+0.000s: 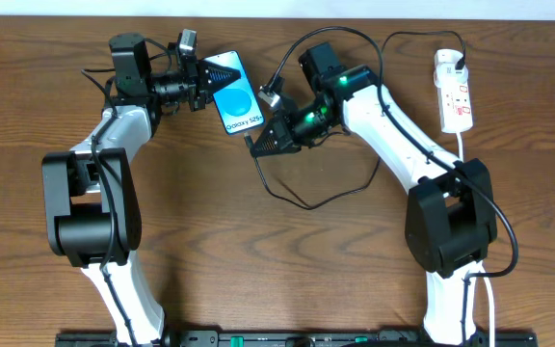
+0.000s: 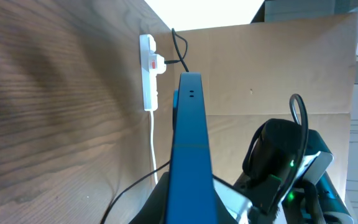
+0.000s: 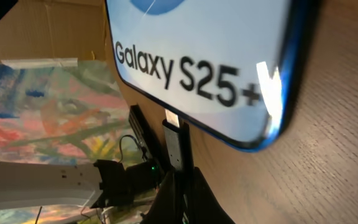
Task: Plug charger to phone and switch on socket
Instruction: 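Hold the plug against the phone's port with the right gripper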
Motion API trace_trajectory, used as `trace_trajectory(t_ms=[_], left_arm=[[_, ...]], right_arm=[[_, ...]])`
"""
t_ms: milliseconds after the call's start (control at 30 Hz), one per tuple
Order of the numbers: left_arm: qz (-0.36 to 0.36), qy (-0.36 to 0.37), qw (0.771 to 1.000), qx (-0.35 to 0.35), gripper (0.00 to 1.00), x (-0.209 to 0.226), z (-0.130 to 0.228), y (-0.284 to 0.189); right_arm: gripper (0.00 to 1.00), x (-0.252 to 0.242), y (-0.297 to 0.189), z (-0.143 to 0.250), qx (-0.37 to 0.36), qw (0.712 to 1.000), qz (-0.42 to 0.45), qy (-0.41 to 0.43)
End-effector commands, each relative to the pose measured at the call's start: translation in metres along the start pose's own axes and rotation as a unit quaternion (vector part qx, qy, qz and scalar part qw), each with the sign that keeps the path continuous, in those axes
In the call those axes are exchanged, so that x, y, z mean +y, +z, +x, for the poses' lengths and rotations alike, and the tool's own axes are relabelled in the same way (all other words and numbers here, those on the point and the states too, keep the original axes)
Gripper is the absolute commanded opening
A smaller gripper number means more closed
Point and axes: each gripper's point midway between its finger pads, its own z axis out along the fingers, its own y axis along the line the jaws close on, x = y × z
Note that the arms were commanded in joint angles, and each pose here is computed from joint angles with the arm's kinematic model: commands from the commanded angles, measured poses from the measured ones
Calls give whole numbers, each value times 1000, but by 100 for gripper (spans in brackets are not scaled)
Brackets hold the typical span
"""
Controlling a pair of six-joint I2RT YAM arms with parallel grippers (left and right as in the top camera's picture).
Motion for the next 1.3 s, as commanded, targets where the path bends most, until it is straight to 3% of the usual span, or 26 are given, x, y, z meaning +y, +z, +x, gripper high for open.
trace_trajectory(t_ms=[0,1267], left_arm=[[8,25,1000,5,7,-14,1,-2],[9,25,1000,7,7,-14,2,-2]], right_arm=[[1,9,-6,-3,-5,1000,-21,-12],[1,4,1,-5,-7,1000,6,-14]])
